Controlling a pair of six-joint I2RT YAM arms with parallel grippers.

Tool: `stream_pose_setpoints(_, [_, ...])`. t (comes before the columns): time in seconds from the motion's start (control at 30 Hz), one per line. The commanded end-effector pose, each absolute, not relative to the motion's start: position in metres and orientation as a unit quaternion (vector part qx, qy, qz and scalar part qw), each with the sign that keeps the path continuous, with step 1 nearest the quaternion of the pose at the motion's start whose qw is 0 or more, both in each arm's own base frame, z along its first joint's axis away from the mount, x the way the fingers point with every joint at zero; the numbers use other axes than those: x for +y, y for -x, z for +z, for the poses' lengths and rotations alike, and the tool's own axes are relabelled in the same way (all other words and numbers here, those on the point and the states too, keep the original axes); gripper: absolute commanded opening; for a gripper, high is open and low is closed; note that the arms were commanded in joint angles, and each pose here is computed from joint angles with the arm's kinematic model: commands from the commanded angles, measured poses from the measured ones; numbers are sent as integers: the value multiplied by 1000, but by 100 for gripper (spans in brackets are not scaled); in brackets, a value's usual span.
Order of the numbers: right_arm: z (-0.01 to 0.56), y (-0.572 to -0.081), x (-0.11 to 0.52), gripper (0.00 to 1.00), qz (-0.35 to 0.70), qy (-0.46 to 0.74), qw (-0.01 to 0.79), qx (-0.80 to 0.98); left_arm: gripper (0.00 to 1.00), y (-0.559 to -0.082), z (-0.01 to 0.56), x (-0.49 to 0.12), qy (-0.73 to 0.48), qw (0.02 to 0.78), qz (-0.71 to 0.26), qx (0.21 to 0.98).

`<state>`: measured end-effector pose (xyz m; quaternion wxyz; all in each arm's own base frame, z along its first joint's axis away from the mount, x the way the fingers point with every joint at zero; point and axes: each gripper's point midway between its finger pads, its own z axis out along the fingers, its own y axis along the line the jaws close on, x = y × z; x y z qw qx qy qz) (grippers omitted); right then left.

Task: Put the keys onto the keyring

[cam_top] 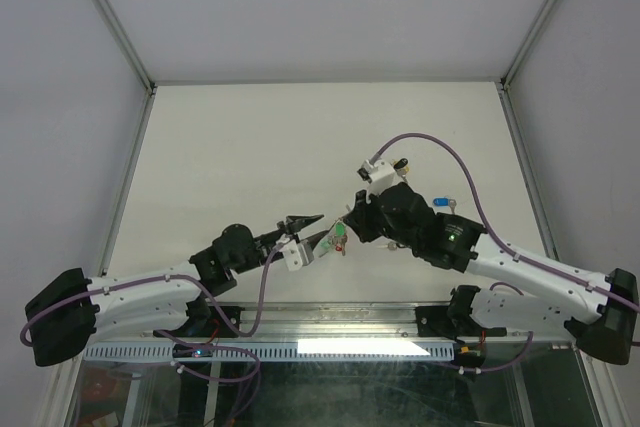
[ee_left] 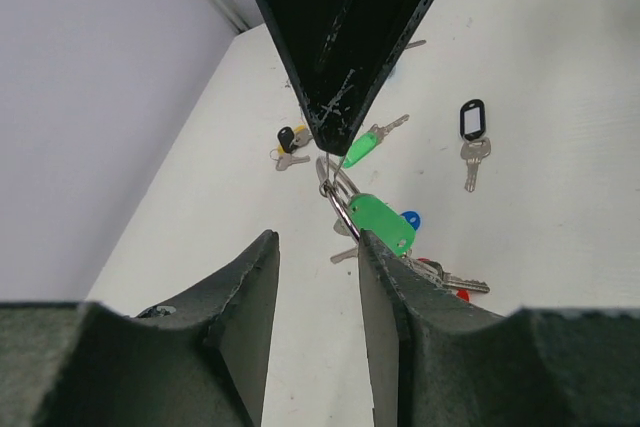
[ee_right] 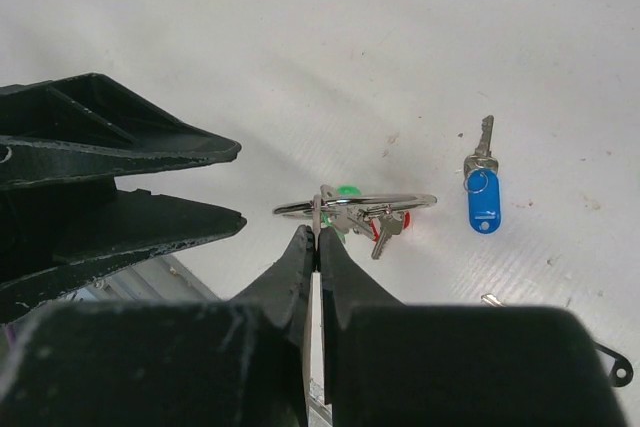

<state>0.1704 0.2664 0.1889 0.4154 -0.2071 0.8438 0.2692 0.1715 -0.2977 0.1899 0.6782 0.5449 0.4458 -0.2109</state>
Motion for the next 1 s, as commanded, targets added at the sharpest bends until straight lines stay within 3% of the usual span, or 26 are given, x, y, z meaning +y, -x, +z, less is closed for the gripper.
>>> stream_pose_setpoints(0.0, [242,-180,270,0,305,185,476,804,36,-174,216,-296,-507,707,-225,439])
stream_pose_setpoints(0.47, [267,-176,270,0,356,152,494,779,40,-156,225,-296,-438,687,-333,474])
stream_pose_setpoints(0.97, [286,-167,273,0,401,145,498,755,33,-172,219,-309,-419,677,-330,506])
